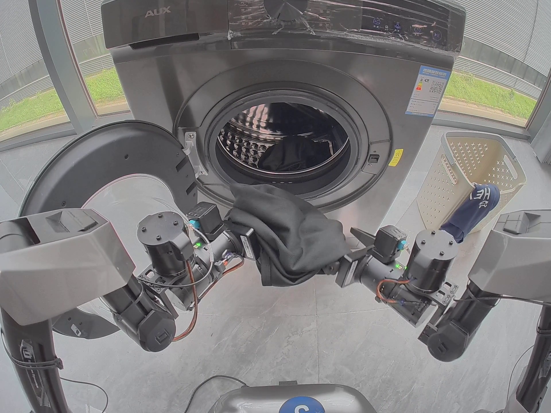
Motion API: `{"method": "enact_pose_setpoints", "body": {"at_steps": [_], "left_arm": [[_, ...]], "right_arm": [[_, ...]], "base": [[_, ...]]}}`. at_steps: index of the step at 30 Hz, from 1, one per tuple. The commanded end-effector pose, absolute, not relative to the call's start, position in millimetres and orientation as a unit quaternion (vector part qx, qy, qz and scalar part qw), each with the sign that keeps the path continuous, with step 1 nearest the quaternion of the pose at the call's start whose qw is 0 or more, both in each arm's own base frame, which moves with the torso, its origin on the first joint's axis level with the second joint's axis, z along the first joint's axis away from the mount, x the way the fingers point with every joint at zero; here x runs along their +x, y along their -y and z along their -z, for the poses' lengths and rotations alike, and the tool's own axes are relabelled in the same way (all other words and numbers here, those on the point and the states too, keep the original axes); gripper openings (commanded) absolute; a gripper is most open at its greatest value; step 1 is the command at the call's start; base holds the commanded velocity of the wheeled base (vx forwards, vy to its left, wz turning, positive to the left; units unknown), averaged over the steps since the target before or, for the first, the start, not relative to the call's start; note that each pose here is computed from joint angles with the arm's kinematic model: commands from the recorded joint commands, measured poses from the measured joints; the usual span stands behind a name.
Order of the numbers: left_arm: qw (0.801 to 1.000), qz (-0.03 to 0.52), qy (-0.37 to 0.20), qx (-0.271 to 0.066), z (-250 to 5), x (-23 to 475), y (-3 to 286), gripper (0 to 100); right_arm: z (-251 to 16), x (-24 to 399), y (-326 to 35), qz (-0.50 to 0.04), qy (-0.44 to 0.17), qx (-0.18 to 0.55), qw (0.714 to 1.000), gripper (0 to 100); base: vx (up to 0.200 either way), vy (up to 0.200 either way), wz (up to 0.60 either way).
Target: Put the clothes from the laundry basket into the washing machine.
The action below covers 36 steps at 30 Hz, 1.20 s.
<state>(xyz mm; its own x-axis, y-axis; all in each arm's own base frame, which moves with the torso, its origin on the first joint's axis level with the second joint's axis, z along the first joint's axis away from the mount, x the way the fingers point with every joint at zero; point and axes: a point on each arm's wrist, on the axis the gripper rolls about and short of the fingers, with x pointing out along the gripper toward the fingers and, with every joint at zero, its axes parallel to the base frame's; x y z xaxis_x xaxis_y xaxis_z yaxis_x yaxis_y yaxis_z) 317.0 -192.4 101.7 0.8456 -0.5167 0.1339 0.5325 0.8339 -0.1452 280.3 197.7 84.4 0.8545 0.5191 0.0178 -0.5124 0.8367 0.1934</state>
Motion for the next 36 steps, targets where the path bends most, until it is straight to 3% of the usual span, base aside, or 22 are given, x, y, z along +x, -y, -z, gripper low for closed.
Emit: {"method": "enact_pose_setpoints", "body": {"at_steps": [1, 6, 9, 19, 25, 36], "left_arm": [[0.959, 0.264, 0.047, -0.091, -109, 309, 186, 0], [0.962, 0.251, 0.044, -0.101, -114, 302, 180, 0], [0.961, 0.251, 0.043, -0.106, -118, 296, 177, 0], [0.960, 0.263, -0.006, -0.095, -120, 238, 146, 0], [0.951, 0.294, -0.024, -0.089, -115, 225, 150, 0], [0.948, 0.304, -0.039, -0.084, -110, 219, 149, 0]], "right_arm": [[-94, 237, -193, -0.324, -0.031, 0.071, 0.943, 100], [-73, 201, -178, -0.375, -0.097, 0.021, 0.922, 100], [-67, 195, -172, -0.376, -0.115, 0.010, 0.919, 100], [-73, 212, -164, -0.345, -0.095, 0.023, 0.933, 100], [-85, 235, -156, -0.303, -0.061, 0.043, 0.950, 100], [-85, 242, -138, -0.271, -0.062, 0.048, 0.959, 100]], "base": [[0.000, 0.000, 0.00], [0.000, 0.000, 0.00], [0.000, 0.000, 0.00], [0.000, 0.000, 0.00], [0.000, 0.000, 0.00], [0.000, 0.000, 0.00]]}}
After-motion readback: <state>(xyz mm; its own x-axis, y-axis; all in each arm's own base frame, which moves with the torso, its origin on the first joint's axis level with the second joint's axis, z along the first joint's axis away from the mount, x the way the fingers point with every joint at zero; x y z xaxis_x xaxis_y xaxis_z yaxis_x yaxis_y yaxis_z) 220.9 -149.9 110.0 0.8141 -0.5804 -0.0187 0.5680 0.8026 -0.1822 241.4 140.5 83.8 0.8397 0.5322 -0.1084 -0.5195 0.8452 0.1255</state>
